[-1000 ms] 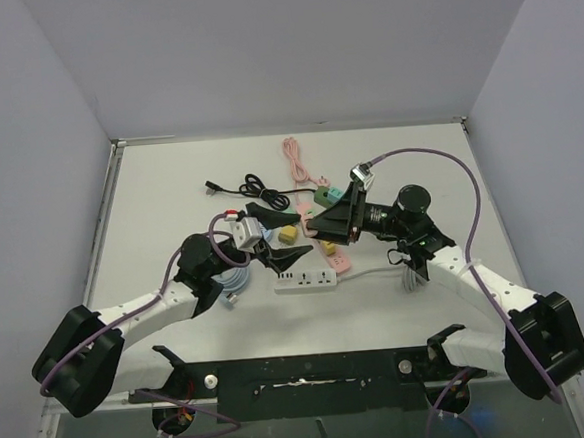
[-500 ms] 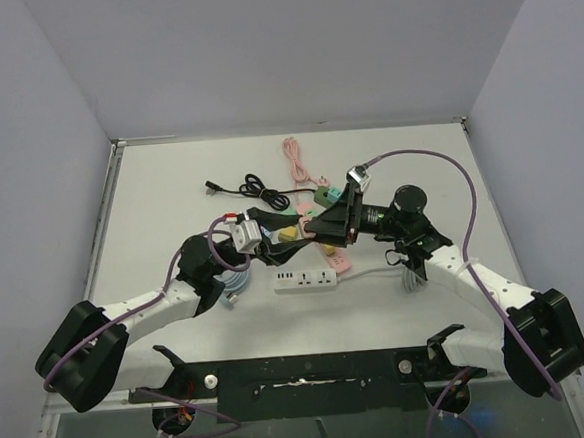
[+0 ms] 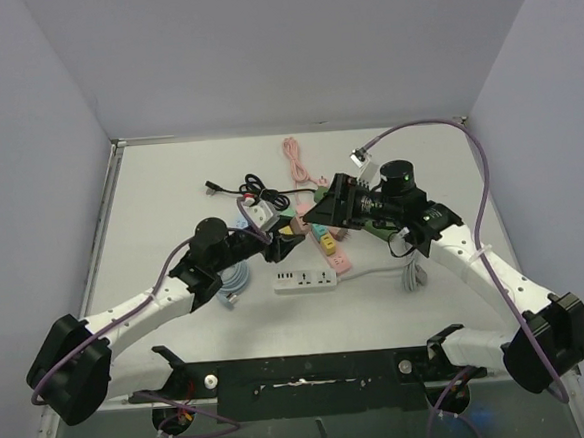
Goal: Insert the plug
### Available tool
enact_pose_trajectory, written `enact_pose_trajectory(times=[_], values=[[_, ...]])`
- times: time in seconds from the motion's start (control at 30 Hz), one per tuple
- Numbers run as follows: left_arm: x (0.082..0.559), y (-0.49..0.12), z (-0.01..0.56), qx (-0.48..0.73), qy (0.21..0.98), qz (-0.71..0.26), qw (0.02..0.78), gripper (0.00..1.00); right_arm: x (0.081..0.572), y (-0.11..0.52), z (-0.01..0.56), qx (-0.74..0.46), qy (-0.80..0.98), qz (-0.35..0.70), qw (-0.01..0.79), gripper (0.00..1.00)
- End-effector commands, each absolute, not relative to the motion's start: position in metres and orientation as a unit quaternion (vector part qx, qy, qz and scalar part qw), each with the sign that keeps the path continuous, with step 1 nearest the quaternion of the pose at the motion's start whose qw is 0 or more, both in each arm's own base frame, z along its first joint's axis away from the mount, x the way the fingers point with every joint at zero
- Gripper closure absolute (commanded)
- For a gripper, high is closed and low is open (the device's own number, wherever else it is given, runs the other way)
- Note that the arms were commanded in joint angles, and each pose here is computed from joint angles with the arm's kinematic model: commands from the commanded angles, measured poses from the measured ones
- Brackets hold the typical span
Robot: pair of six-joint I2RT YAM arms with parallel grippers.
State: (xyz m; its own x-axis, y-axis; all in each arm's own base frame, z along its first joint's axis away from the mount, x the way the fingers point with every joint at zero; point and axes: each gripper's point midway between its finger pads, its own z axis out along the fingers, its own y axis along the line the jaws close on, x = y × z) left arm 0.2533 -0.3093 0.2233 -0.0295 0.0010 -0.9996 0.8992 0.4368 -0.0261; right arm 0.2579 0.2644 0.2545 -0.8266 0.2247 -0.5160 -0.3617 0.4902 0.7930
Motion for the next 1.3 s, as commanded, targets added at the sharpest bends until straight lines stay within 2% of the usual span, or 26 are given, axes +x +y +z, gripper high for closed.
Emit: enact_pose_trajectory(times=[0.0,0.43,0.63,0.7,0.83,0.93,0.97,1.07,1.1,1.2,1.23,1.27], values=[[0.274,-0.312,0.237,0.367,0.624,-0.345,0.597,0.83,0.263,0.265,0.246,-0.070,0.838,0.445,0.307,0.28],[0.272,-0.323,0.225,0.399,0.622,-0.355,0.572,0.83,0.277,0.285,0.220,-0.069,0.865,0.393,0.304,0.49],[0.272,-0.323,0.220,0.395,0.628,-0.352,0.570,0.82,0.281,0.292,0.208,-0.067,0.870,0.392,0.291,0.69],[0.271,-0.322,0.220,0.392,0.627,-0.353,0.573,0.82,0.282,0.293,0.205,-0.067,0.872,0.390,0.287,0.68],[0.271,-0.321,0.221,0.386,0.627,-0.354,0.577,0.81,0.283,0.297,0.200,-0.071,0.876,0.390,0.273,0.57],[0.272,-0.322,0.221,0.387,0.628,-0.352,0.577,0.81,0.282,0.300,0.198,-0.076,0.877,0.392,0.267,0.54],[0.273,-0.322,0.221,0.387,0.629,-0.351,0.576,0.81,0.282,0.302,0.197,-0.078,0.877,0.393,0.264,0.55],[0.274,-0.322,0.219,0.386,0.634,-0.349,0.572,0.79,0.282,0.303,0.196,-0.085,0.877,0.393,0.264,0.70],[0.274,-0.321,0.219,0.382,0.636,-0.348,0.573,0.75,0.283,0.302,0.197,-0.088,0.877,0.392,0.266,0.77],[0.279,-0.318,0.231,0.354,0.635,-0.351,0.590,0.44,0.289,0.295,0.196,-0.108,0.876,0.377,0.281,0.90],[0.282,-0.318,0.240,0.335,0.633,-0.356,0.600,0.29,0.294,0.291,0.197,-0.117,0.874,0.370,0.291,0.92],[0.284,-0.318,0.247,0.319,0.632,-0.363,0.605,0.27,0.301,0.286,0.197,-0.126,0.873,0.363,0.302,0.94]])
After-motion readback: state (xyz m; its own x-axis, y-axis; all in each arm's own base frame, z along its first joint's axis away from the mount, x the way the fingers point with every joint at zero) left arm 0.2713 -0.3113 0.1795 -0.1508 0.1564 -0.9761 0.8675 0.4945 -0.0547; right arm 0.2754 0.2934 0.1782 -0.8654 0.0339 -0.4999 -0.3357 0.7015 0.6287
